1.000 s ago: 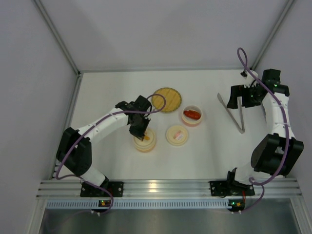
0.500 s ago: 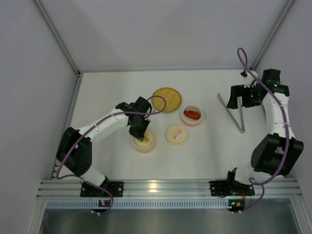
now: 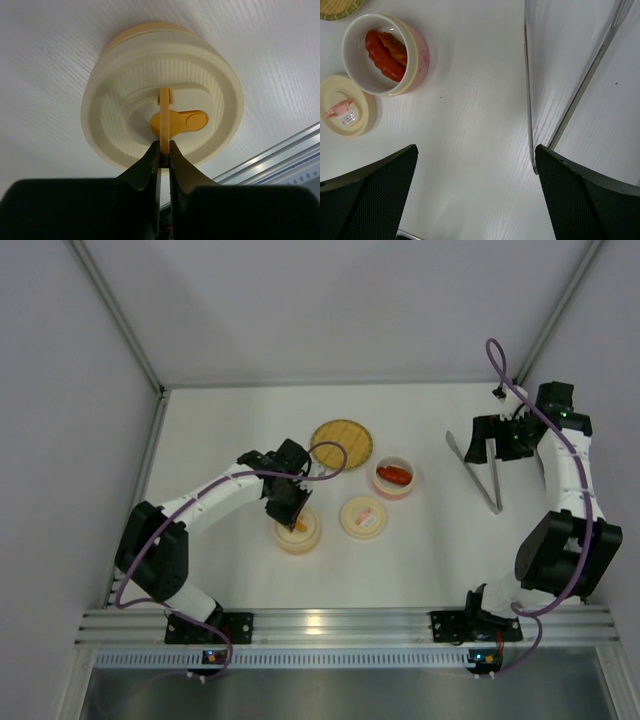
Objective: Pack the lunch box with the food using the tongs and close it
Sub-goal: Close the box lid on the packing box.
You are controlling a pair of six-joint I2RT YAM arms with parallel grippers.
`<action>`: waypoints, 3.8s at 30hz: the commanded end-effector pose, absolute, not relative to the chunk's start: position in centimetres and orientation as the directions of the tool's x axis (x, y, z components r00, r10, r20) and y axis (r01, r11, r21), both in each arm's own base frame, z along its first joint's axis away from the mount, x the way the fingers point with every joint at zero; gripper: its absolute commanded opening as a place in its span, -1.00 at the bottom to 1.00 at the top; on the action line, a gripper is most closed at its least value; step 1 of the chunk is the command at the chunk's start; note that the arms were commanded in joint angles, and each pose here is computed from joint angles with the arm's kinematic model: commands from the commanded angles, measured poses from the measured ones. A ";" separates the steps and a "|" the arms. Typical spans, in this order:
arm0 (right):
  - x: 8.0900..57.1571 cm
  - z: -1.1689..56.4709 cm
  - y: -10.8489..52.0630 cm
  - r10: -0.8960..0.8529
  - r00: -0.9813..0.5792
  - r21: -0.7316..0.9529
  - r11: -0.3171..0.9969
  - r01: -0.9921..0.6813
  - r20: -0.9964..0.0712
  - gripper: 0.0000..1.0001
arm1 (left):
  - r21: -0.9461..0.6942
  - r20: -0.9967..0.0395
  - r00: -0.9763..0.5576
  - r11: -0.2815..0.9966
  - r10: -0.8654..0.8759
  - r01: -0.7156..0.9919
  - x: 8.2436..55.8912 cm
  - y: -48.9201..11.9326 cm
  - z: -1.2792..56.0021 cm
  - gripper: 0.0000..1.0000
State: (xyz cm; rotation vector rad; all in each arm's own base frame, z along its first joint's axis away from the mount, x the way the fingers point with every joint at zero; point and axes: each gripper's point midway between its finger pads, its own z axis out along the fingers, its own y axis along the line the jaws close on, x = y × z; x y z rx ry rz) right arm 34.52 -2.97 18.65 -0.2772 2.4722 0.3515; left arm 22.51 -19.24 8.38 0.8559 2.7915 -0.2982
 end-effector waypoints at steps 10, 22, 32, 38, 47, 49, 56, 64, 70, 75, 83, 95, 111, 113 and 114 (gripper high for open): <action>35.0 19.2 -2.4 -0.123 -0.771 0.194 0.932 -0.306 -0.625 0.99 | -0.128 -0.285 -0.630 0.623 0.722 0.772 22.4 -19.5 7.9 -1.00; 35.0 19.1 -2.6 -0.137 -0.771 0.183 0.932 -0.312 -0.621 0.99 | -0.039 -0.252 -0.560 0.570 0.789 0.821 23.8 -18.4 5.9 -1.00; 35.1 19.0 -2.7 -0.140 -0.771 0.179 0.933 -0.313 -0.621 0.99 | 0.102 -0.241 -0.600 0.635 0.763 0.766 26.1 -16.9 4.6 -1.00; 35.0 18.9 -2.8 -0.146 -0.771 0.173 0.933 -0.316 -0.620 0.99 | 0.139 -0.225 -0.632 0.667 0.742 0.732 27.7 -16.4 3.8 -1.00; 34.9 18.8 -2.8 -0.152 -0.771 0.169 0.933 -0.319 -0.618 0.99 | 0.164 -0.207 -0.683 0.713 0.700 0.681 31.8 -14.5 3.2 -1.00; 34.9 18.8 -2.8 -0.153 -0.771 0.167 0.933 -0.319 -0.618 0.99 | 0.144 -0.190 -0.701 0.725 0.688 0.673 32.4 -13.7 2.9 -1.00; 34.9 18.8 -2.8 -0.153 -0.771 0.167 0.933 -0.319 -0.618 0.99 | 0.125 -0.176 -0.708 0.729 0.684 0.673 33.1 -13.3 2.3 -1.00; 34.9 19.2 -2.8 -0.154 -0.769 0.167 0.932 -0.321 -0.620 0.99 | 0.090 -0.161 -0.724 0.740 0.671 0.666 32.5 -13.6 2.2 -0.64; 34.9 19.3 -2.7 -0.152 -0.768 0.170 0.931 -0.322 -0.623 0.99 | 0.080 -0.194 -0.735 0.758 0.649 0.648 33.0 -14.2 3.7 0.08; 35.0 19.6 -2.6 -0.151 -0.765 0.173 0.930 -0.325 -0.626 0.99 | 0.084 -0.249 -0.739 0.774 0.627 0.628 34.2 -14.4 6.1 0.26; 35.2 19.7 -2.4 -0.140 -0.764 0.192 0.925 -0.328 -0.629 0.99 | 0.047 -0.339 -0.739 0.795 0.582 0.604 35.2 -15.3 10.0 0.35; 35.0 19.4 -2.5 -0.149 -0.767 0.184 0.926 -0.329 -0.624 0.99 | 0.014 -0.377 -0.764 0.828 0.524 0.561 37.7 -14.9 11.7 0.27; 34.9 19.3 -2.6 -0.150 -0.769 0.183 0.927 -0.328 -0.621 0.99 | 0.020 -0.326 -0.799 0.849 0.505 0.528 37.9 -13.2 9.0 0.04; 34.9 19.2 -2.6 -0.153 -0.771 0.181 0.927 -0.329 -0.618 0.99 | 0.024 -0.325 -0.801 0.851 0.504 0.525 38.0 -13.1 8.8 -0.03; 34.9 19.2 -2.5 -0.153 -0.770 0.181 0.927 -0.329 -0.619 0.99 | 0.023 -0.320 -0.804 0.852 0.502 0.523 37.9 -13.0 8.7 -0.05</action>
